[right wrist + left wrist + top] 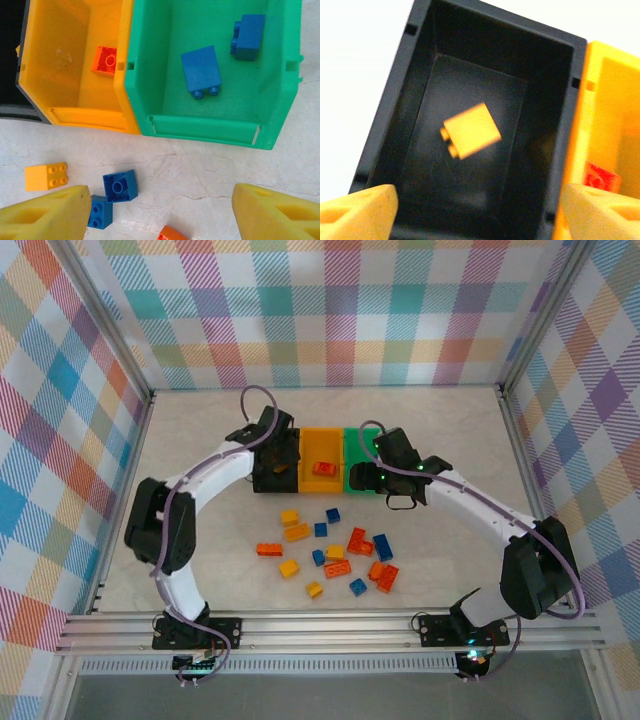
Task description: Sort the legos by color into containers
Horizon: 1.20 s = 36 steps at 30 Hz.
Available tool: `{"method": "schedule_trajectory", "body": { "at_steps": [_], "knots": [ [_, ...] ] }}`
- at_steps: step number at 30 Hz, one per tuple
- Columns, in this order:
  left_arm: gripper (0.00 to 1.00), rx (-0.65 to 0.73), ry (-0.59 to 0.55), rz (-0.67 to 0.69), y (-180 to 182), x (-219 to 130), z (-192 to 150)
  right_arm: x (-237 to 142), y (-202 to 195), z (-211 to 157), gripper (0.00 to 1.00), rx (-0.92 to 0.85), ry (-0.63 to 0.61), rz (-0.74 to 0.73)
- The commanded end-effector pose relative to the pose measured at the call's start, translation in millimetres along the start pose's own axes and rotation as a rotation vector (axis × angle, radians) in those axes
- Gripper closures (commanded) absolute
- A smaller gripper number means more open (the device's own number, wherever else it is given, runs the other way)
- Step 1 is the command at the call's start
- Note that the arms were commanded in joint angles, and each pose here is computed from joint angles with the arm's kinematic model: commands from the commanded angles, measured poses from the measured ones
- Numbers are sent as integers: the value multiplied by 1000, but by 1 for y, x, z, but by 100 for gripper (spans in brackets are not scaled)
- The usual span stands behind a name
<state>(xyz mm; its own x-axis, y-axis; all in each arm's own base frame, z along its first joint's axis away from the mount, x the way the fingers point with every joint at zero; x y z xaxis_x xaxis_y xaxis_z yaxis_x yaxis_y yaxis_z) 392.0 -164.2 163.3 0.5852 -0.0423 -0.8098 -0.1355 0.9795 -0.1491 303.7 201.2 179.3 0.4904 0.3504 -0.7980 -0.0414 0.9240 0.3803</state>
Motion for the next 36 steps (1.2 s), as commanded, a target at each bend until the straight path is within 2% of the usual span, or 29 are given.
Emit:
{"method": "schedule_trajectory", "body": {
  "at_steps": [1, 3, 9, 13, 23, 30, 36],
  "knots": [
    [6, 2, -15, -127, -9, -44, -15, -1, 3, -17, 26, -28, 79, 63],
    [0, -3, 8, -174, -7, -55, -34, 4, 4, -34, 27, -57, 143, 66],
    [0, -76, 43, -275, 16, -73, -90, 21, 7, -88, 30, -157, 306, 12],
    [0, -108, 50, -287, 32, -75, -113, 35, 4, -106, 30, -144, 333, -47],
    [0, -111, 36, -261, 47, -77, -125, 59, -15, -116, 33, 6, 322, -239],
    [0, -110, 20, -248, 54, -78, -129, 64, -12, -119, 34, 14, 342, -256],
    [0, -108, 18, -239, 57, -77, -130, 71, -12, -124, 41, -32, 344, -310]
  ]
}}
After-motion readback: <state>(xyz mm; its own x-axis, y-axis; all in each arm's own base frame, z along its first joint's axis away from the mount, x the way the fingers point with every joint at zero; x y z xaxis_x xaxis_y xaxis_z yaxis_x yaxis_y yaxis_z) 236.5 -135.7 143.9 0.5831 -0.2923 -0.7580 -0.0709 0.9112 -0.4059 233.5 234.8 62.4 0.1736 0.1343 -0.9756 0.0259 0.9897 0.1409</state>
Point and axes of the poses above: each hand's point on the last joint's axis, 136 mm out from that joint toward the fingers, its own x axis out along the fingers, its own y axis along the line the jaws close on, z = x × y, the point moved 4 cm from there along -x, back along the fingers, and after that the axes turned 6 degrees about x, right-handed, at the moved point
